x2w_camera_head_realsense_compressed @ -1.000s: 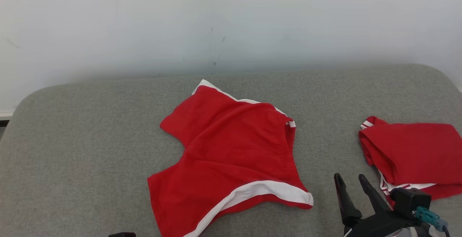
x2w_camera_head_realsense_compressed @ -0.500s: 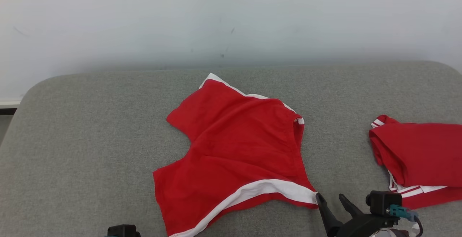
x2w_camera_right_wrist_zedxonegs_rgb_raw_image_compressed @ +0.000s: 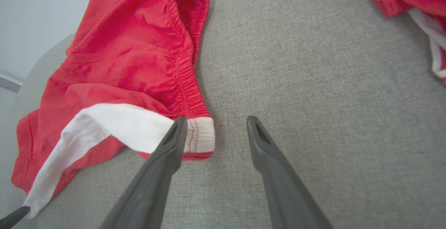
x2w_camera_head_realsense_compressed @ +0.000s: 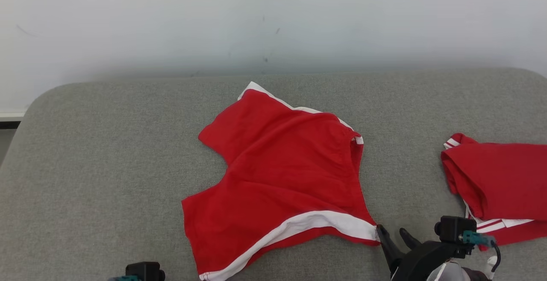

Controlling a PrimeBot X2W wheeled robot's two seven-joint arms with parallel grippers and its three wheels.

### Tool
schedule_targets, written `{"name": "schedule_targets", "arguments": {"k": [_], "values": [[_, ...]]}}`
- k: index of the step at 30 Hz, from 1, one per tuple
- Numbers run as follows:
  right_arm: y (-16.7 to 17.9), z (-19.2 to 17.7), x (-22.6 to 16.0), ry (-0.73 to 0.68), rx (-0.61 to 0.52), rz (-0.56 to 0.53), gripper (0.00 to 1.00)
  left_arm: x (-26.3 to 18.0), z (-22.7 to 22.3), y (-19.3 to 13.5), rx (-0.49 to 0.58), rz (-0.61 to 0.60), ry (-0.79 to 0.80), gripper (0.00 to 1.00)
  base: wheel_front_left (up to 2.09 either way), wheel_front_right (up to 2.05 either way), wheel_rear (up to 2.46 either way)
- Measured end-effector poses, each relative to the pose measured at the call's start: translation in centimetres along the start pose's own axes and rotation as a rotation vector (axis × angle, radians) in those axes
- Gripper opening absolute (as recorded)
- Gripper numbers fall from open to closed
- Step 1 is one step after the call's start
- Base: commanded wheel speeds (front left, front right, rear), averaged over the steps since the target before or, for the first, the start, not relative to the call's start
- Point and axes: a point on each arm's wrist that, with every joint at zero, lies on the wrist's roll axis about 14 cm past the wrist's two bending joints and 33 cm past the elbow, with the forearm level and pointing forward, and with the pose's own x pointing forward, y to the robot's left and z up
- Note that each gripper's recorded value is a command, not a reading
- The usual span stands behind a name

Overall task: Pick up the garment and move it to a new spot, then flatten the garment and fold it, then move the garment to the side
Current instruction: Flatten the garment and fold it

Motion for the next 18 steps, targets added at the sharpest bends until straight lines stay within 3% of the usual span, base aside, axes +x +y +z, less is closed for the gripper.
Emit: {"name": "schedule_targets", "arguments": {"k": [5, 6, 7, 8, 12, 15, 18], "values": [[0.1, 0.5, 1.0, 0.014, 0.018, 0.001, 0.85, 0.2, -0.2, 0.0, -0.002, 0.000, 0.014, 0.00, 0.00, 0.00, 0.00], [0.1, 0.4, 1.1, 0.021, 0.019, 0.001, 0.73, 0.3, -0.3, 0.0, -0.001, -0.001, 0.019, 0.00, 0.00, 0.00, 0.00], [0.1, 0.3, 1.2, 0.030, 0.018, 0.000, 0.54, 0.3, -0.3, -0.1, -0.001, -0.003, 0.022, 0.00, 0.00, 0.00, 0.00], [0.1, 0.0, 1.4, 0.046, 0.017, -0.001, 0.49, 0.4, -0.4, -0.1, 0.000, -0.004, 0.027, 0.00, 0.00, 0.00, 0.00], [0.0, -1.6, 1.6, 0.114, 0.015, -0.003, 0.49, 0.3, -0.3, 0.0, -0.002, 0.001, 0.026, 0.00, 0.00, 0.00, 0.00], [0.4, -2.4, 1.7, 0.148, 0.015, 0.006, 0.40, 0.3, 0.0, 0.2, -0.004, 0.006, 0.017, 0.00, 0.00, 0.00, 0.00], [0.5, -2.6, 1.7, 0.157, 0.014, 0.009, 0.40, 0.2, 0.0, 0.3, -0.006, 0.009, 0.014, 0.00, 0.00, 0.00, 0.00]]}}
